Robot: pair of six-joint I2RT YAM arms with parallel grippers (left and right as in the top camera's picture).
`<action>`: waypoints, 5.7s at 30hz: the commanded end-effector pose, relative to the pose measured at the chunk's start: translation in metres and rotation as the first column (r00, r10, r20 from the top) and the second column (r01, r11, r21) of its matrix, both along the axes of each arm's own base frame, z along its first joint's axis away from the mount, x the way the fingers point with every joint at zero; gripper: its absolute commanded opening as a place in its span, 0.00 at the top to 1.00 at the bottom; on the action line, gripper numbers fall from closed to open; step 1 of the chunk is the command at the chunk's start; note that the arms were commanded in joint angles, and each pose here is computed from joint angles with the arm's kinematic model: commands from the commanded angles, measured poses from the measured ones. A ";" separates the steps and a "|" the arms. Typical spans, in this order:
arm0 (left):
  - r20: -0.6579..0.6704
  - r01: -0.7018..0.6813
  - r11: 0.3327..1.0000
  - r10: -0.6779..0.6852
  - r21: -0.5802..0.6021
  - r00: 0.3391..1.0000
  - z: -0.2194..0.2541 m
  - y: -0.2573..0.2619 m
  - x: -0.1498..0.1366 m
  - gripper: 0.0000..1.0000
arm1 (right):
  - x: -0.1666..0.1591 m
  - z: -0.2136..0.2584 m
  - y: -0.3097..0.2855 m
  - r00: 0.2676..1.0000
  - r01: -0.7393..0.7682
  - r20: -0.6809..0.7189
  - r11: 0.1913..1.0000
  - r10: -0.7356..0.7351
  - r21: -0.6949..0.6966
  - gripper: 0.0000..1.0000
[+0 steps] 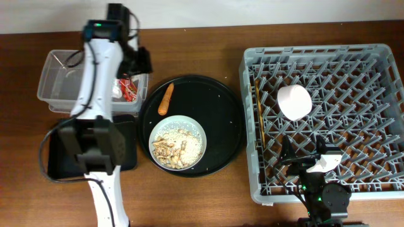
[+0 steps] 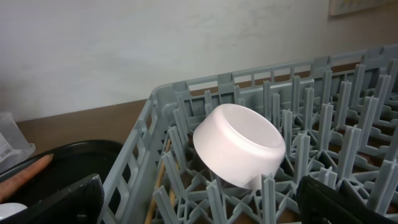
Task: Sort waste into correct bins and load items into the dishwasher rack
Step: 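Carry the red wrapper to the clear bin and release it, then grasp the carrot with the left gripper and place it on the black tray, then grasp the white plate of rice with the left gripper and tilt it, then carry the white plate over the black tray and tip the rice out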
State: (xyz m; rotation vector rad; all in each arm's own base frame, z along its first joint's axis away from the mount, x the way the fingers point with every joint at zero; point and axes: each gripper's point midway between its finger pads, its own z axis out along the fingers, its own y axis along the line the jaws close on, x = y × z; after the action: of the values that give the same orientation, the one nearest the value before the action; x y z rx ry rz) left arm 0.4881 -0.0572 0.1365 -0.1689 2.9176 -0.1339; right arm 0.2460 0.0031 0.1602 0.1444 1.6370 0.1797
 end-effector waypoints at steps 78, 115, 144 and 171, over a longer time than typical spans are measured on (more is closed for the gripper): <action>0.159 -0.070 0.997 0.075 -0.036 0.984 0.060 -0.009 -0.123 0.01 | 0.000 -0.002 0.000 1.000 -0.006 0.001 1.000 0.006 -0.006 0.02; -0.359 0.649 0.737 -0.563 0.190 0.744 -0.148 -0.169 -0.246 0.92 | 0.000 -0.002 0.000 1.000 -0.006 0.001 1.000 0.006 -0.006 0.02; -0.112 0.341 0.882 -0.322 0.324 0.940 0.009 -0.133 -0.196 1.00 | 0.000 -0.002 0.000 1.000 -0.006 0.001 1.000 0.006 -0.006 0.02; -0.105 0.094 0.948 -0.132 -0.304 0.986 0.032 -0.010 -0.158 1.00 | 0.000 -0.002 0.000 1.000 -0.006 0.001 1.000 0.006 -0.006 0.02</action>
State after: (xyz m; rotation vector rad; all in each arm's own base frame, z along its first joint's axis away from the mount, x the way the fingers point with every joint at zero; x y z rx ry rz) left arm 0.3267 -0.0645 0.1517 -0.1831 3.0995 -0.3924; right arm 0.2460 0.0031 0.1602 0.1444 1.6370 0.1797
